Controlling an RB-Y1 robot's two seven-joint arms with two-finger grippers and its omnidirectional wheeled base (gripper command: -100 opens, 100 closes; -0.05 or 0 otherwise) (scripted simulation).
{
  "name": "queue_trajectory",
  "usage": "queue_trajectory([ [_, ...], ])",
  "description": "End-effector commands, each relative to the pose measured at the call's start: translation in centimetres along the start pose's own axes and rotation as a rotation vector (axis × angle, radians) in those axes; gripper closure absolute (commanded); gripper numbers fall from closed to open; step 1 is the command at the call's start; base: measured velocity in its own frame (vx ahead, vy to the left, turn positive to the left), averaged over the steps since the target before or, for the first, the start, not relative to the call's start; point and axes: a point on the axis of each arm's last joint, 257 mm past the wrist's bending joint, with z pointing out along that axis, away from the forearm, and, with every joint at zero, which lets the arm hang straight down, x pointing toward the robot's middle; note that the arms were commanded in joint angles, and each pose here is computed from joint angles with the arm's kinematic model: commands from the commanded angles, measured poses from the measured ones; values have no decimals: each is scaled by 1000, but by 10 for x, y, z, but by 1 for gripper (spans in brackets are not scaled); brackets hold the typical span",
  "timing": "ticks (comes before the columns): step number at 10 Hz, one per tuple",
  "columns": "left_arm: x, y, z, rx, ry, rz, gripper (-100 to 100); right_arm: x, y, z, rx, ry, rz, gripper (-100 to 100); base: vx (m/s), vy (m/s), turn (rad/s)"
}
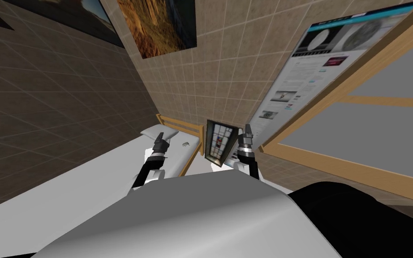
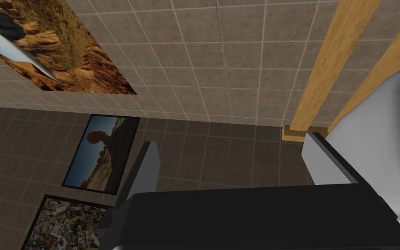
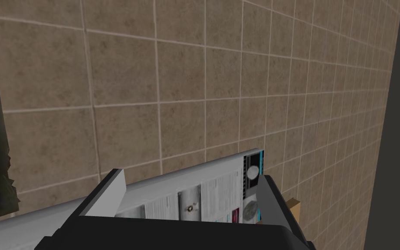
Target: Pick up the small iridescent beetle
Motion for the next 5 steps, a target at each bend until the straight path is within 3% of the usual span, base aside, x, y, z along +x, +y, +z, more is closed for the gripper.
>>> queue_trajectory([
  [1,-2,22,2,-65,-5,-12,-100,0,0,0,0,0,0,0,24,-12,18],
  [4,-4,45,3,-133,-11,-25,-100,0,0,0,0,0,0,0,21,-11,9],
  [5,-5,63,5,-183,-16,-39,-100,0,0,0,0,0,0,0,26,-10,13],
])
